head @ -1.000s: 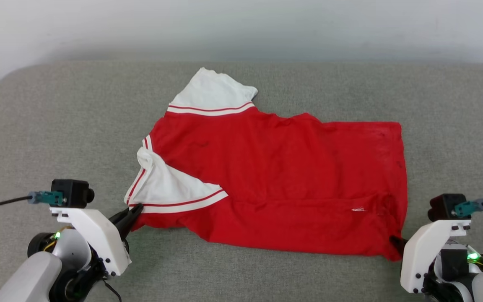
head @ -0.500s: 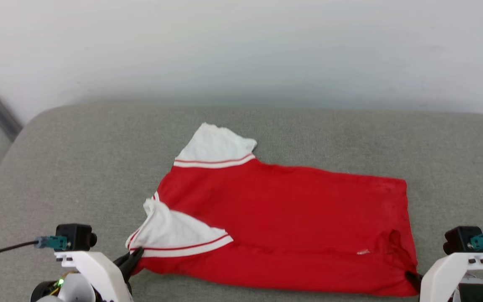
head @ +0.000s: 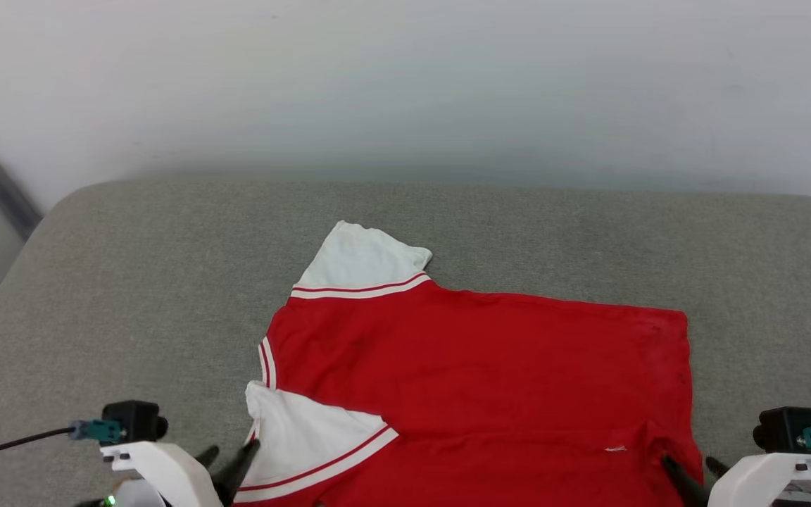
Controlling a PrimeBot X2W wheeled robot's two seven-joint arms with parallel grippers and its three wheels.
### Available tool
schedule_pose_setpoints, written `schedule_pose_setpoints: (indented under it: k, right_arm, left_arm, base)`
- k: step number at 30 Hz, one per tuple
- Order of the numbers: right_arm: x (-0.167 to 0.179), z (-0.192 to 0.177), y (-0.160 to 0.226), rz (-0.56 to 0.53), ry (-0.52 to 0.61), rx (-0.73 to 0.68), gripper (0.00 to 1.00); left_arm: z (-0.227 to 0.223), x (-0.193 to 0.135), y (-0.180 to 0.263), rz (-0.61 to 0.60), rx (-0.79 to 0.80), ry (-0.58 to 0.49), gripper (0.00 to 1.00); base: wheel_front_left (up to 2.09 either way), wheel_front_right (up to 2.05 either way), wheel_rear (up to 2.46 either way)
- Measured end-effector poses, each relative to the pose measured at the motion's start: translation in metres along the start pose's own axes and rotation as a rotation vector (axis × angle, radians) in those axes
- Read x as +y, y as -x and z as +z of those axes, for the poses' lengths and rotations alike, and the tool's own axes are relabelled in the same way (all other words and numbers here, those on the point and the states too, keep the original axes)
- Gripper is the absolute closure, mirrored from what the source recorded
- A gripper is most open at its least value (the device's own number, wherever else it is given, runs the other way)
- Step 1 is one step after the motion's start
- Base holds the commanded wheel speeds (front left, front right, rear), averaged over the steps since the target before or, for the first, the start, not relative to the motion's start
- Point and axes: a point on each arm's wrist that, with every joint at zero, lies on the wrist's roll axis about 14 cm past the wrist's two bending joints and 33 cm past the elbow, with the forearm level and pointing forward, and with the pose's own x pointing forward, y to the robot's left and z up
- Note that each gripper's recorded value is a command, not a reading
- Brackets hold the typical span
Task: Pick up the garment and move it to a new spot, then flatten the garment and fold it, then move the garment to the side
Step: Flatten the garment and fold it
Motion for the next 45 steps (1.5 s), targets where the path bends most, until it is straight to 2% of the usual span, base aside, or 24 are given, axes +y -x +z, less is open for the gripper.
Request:
schedule_pose_setpoints:
  k: [7,11,20,25,32,38,45]
  right_arm:
    - [-0.018,0.052,0.018,-0.074,0.038,-0.344,0.00]
    - [-0.018,0.077,0.030,-0.100,0.077,-0.497,0.00]
    - [-0.005,0.129,0.030,-0.100,0.127,-0.711,0.00]
    - [-0.003,0.142,0.021,-0.113,0.154,-0.741,0.00]
    - [-0.012,0.147,0.008,-0.142,0.160,-0.739,0.00]
    - [-0.023,0.137,-0.006,-0.159,0.126,-0.703,0.00]
    - [-0.037,0.121,-0.021,-0.181,0.078,-0.656,0.00]
  left_arm:
    - [0.064,-0.009,-0.011,0.006,-0.213,-0.120,0.00]
    - [0.108,-0.026,-0.018,-0.004,-0.337,-0.185,0.00]
    - [0.167,-0.035,-0.068,0.017,-0.379,-0.269,0.00]
    - [0.180,-0.048,-0.113,-0.039,-0.303,-0.323,0.00]
    - [0.191,-0.059,-0.170,-0.111,-0.090,-0.422,0.00]
    - [0.186,-0.046,-0.209,-0.079,0.140,-0.432,0.00]
    - [0.162,-0.029,-0.246,-0.059,0.341,-0.387,0.00]
  base:
    - [0.00,0.00,0.00]
    - [0.00,0.00,0.00]
    - [0.00,0.00,0.00]
    - [0.00,0.00,0.00]
    - [0.00,0.00,0.00]
    - [0.00,0.00,0.00]
    - [0.00,0.00,0.00]
